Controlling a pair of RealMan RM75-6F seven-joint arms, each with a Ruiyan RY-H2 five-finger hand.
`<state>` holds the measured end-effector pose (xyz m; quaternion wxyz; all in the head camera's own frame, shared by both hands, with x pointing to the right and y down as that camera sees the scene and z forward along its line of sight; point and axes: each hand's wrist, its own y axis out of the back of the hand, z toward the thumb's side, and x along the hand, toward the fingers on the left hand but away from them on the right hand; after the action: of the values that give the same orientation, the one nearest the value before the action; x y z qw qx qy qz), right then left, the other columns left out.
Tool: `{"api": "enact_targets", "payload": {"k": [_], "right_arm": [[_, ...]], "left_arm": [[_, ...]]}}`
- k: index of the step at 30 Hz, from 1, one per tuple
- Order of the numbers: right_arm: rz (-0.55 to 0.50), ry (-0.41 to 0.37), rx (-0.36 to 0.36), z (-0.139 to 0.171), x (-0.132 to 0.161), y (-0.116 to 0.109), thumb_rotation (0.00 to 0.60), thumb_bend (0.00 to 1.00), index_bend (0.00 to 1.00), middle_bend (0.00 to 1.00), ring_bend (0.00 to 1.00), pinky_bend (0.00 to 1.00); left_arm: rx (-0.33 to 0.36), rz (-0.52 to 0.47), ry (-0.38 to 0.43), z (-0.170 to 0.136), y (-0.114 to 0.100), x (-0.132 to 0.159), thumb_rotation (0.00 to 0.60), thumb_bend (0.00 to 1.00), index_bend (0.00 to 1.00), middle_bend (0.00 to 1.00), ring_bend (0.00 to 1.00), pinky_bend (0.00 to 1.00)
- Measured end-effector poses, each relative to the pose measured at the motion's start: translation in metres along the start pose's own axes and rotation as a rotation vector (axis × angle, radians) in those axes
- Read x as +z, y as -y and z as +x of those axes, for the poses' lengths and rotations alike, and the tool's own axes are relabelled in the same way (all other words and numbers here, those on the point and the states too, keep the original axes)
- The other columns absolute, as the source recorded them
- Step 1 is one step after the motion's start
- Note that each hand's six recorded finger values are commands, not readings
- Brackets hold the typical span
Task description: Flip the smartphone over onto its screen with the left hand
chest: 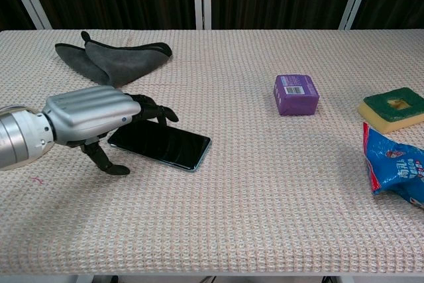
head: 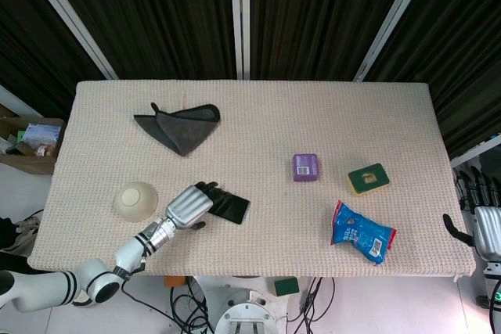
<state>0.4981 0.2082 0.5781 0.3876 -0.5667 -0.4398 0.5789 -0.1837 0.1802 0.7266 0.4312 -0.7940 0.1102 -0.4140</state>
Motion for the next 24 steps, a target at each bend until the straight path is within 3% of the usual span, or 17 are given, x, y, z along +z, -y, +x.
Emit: {"api": "enact_targets", "payload": {"k": [10, 15, 20, 24], "right_arm": [[0.002, -0.002, 0.014, 0.002, 0.001, 0.002, 0.6, 0.32, 0.0, 0.0, 0.0, 0.0], [0.003, 0.0, 0.015, 0.002, 0.001, 0.003, 0.6, 0.32, 0.0, 0.0, 0.0, 0.0], [0.005, 0.001, 0.026, 0.002, 0.0, 0.005, 0.6, 0.32, 0.0, 0.0, 0.0, 0.0], [0.006, 0.002, 0.027, 0.002, 0.0, 0.006, 0.6, 0.32, 0.0, 0.0, 0.0, 0.0]], "left_arm": [[-0.026, 0.018, 0.01, 0.012, 0.005, 0.001, 0.6, 0.23, 0.15, 0.23, 0.14, 0.29], [-0.024, 0.015, 0.007, 0.015, 0.005, 0.0, 0.6, 0.31, 0.18, 0.26, 0.15, 0.3], [-0.007, 0.005, -0.006, 0.019, 0.005, -0.002, 0.6, 0.47, 0.27, 0.35, 0.21, 0.35], [0.043, -0.028, -0.024, 0.024, 0.001, -0.003, 0.6, 0.59, 0.41, 0.45, 0.29, 0.43]]}}
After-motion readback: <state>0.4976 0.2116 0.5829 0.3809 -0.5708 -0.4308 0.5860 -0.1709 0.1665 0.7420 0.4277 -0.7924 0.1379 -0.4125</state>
